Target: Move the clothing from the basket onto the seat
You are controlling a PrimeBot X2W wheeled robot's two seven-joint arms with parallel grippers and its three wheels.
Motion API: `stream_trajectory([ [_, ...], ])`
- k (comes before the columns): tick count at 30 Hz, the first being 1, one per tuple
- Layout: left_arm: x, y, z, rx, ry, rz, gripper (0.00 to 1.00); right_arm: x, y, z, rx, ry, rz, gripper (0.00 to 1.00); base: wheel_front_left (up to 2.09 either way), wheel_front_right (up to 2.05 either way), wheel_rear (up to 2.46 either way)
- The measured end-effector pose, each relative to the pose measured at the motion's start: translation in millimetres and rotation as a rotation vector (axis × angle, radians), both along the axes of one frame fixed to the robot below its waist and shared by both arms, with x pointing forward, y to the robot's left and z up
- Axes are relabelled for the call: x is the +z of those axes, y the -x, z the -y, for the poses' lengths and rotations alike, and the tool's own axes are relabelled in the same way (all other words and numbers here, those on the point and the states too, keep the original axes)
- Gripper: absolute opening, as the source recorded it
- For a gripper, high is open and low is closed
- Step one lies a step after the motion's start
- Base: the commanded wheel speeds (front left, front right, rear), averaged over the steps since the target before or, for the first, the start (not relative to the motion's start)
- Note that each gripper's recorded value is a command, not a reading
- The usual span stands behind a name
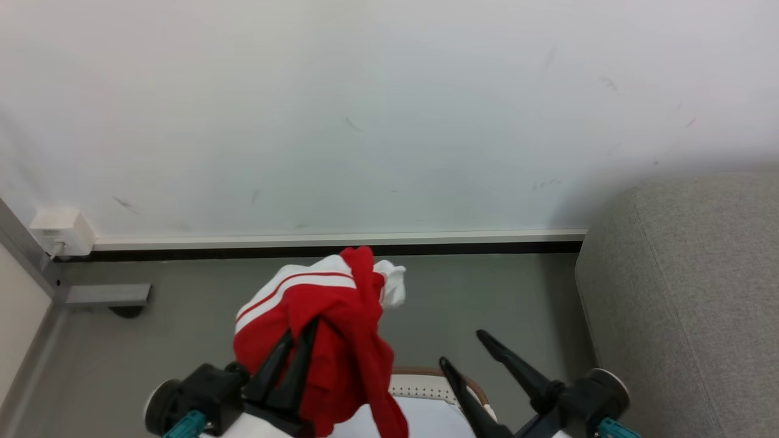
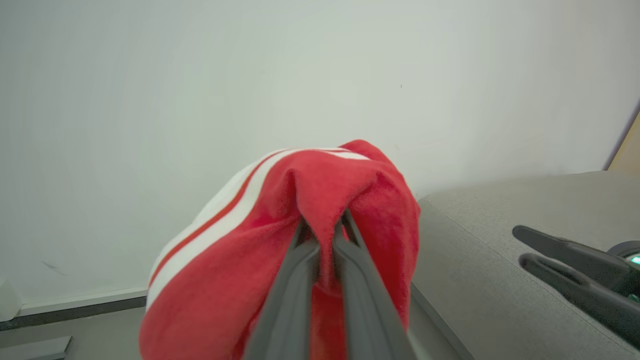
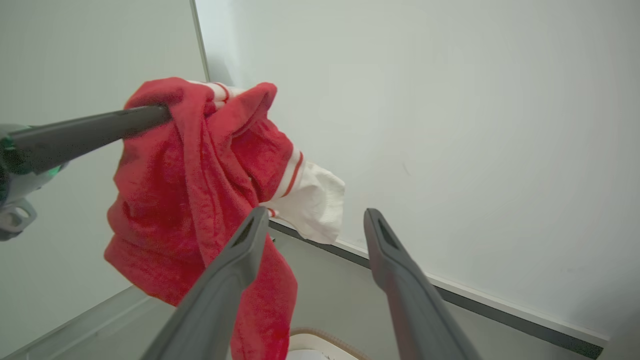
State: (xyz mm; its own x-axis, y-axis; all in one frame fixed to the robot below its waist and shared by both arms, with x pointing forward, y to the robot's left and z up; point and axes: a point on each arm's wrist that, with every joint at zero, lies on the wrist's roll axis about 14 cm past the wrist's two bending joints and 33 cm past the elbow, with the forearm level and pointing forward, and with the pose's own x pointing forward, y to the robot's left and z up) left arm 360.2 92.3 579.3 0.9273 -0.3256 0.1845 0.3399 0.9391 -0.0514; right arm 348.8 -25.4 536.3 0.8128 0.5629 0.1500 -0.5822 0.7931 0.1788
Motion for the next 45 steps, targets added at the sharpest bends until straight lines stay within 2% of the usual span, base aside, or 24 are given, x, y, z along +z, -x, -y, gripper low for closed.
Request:
stream_trajectory([
  [4,9,1,28,-0.089,0.007,0.022,0.00,6,11,-33,0.122,0.007,0.010,1.00,0.00,0.00,0.00],
  [7,14,3,50,-0.156,0.004,0.033,0.00,9,14,-44,0.167,0.022,0.018,1.00,0.00,0.00,0.00],
  [18,13,23,110,-0.354,-0.014,0.021,0.00,7,5,-46,0.168,0.048,0.018,1.00,0.00,0.00,0.00],
  [19,13,24,114,-0.365,-0.012,0.019,0.00,7,5,-45,0.165,0.045,0.014,0.59,0.00,0.00,0.00],
  [20,12,25,116,-0.370,-0.012,0.014,0.00,7,4,-44,0.158,0.039,0.010,0.25,0.00,0.00,0.00],
  [21,10,26,117,-0.376,-0.015,0.008,0.00,7,2,-42,0.150,0.032,0.007,0.00,0.00,0.00,0.00],
  [24,7,26,120,-0.382,-0.020,0.000,0.00,10,2,-42,0.143,0.004,0.000,0.00,0.00,0.00,0.00],
  [25,6,25,120,-0.382,-0.021,-0.003,0.25,12,1,-41,0.139,-0.007,0.001,0.00,0.00,0.00,0.00],
  [26,5,25,120,-0.381,-0.021,-0.004,0.47,14,1,-39,0.133,-0.013,0.004,0.00,0.00,0.00,0.00],
  [27,4,24,120,-0.377,-0.024,-0.007,0.85,16,-1,-36,0.122,-0.020,0.004,0.00,0.00,0.00,0.00],
  [28,3,23,120,-0.375,-0.027,-0.003,1.00,17,-3,-31,0.109,-0.024,0.007,0.00,0.00,0.00,0.00],
  [35,-3,17,120,-0.367,-0.042,0.019,1.00,20,-15,15,-0.015,-0.034,0.015,0.00,0.00,0.00,0.00],
  [45,-25,20,161,-0.498,-0.031,-0.010,1.00,20,-15,99,-0.250,-0.016,0.033,0.00,0.00,0.00,0.00],
])
